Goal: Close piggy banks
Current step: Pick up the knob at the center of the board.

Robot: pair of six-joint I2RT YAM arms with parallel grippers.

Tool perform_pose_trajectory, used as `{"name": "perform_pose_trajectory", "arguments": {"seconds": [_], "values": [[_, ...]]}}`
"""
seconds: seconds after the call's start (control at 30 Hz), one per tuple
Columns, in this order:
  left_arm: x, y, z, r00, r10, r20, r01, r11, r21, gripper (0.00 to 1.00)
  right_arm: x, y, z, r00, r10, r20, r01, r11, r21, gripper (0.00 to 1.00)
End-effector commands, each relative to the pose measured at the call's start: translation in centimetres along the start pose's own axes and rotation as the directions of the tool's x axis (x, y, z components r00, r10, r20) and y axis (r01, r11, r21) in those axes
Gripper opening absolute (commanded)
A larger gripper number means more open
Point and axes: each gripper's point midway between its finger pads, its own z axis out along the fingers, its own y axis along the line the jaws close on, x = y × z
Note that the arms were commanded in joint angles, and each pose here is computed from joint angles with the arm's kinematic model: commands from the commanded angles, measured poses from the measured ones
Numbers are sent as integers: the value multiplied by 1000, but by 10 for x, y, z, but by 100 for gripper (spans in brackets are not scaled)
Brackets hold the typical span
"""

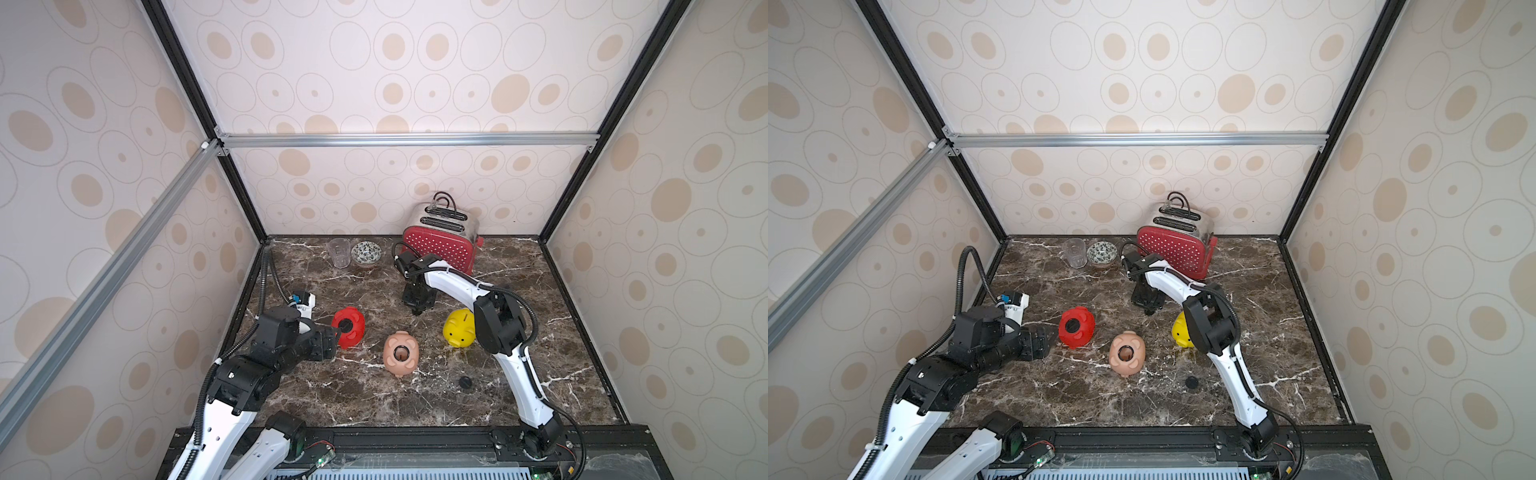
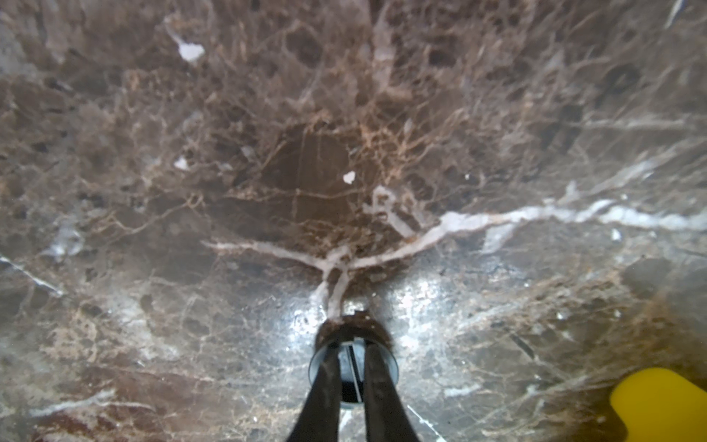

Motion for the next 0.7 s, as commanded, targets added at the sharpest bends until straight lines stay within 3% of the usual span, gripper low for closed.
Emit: {"name": "perform_pose_trajectory", "arguments": {"seconds": [0.0,0.67], "values": [[-3,1,-1,1000,19,13,-19,1000,-4,85,10,-8,10,999,-2,-40,4,999,43,14],[-3,2,-1,1000,19,11,-19,1000,-8,85,24,-9,25,996,-47,-69,51,997,60,12]]}}
